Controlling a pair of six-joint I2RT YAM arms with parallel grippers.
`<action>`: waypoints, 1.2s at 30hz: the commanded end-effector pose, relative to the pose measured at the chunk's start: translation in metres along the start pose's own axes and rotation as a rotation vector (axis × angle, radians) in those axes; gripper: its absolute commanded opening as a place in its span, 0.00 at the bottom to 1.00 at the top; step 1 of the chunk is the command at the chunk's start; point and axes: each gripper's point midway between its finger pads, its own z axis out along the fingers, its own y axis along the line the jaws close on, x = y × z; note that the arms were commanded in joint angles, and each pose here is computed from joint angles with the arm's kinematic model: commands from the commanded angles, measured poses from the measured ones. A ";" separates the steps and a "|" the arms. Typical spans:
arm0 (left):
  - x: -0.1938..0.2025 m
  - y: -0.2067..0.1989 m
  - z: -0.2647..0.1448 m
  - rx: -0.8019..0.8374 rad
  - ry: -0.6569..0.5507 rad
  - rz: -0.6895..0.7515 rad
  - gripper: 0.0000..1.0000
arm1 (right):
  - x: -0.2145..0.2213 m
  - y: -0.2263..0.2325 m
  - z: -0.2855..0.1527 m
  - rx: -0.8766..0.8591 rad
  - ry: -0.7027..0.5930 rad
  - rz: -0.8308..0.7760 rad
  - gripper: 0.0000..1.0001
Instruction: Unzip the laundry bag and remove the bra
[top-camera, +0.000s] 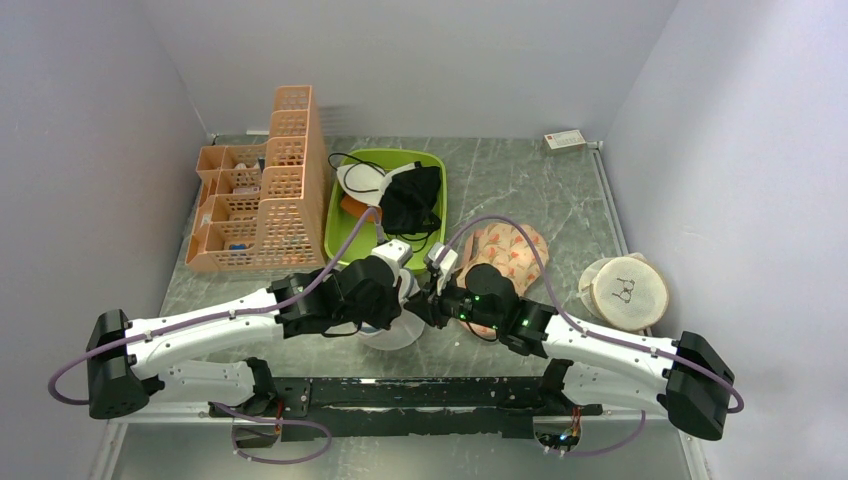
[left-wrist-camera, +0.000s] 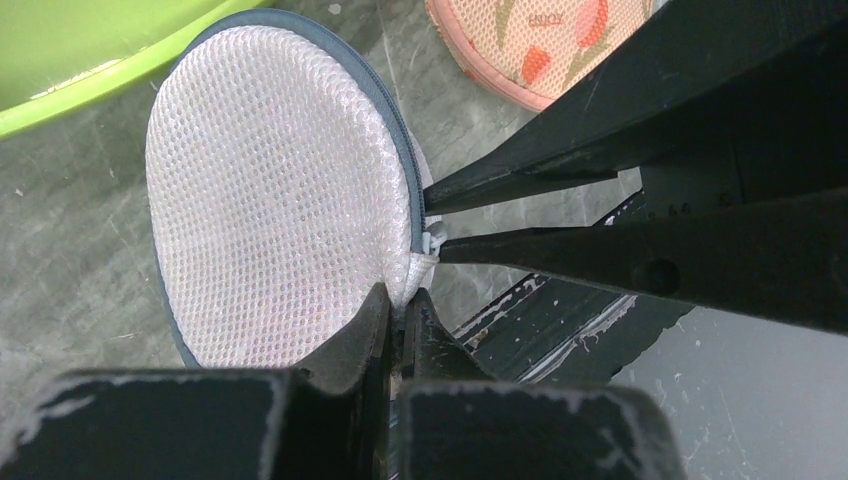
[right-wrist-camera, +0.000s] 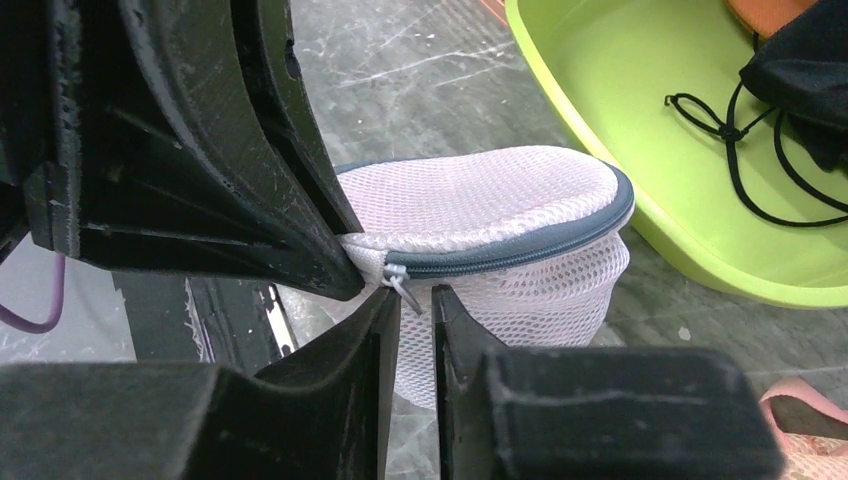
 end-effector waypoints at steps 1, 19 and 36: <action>-0.002 -0.011 0.001 0.057 -0.004 -0.005 0.07 | -0.013 0.009 -0.001 -0.045 -0.058 -0.031 0.20; 0.009 -0.001 -0.002 0.031 0.043 0.077 0.07 | -0.012 -0.065 -0.017 0.318 -0.050 0.132 0.00; -0.008 -0.028 -0.031 0.187 -0.014 0.037 0.68 | -0.013 -0.029 -0.033 -0.063 -0.053 0.202 0.00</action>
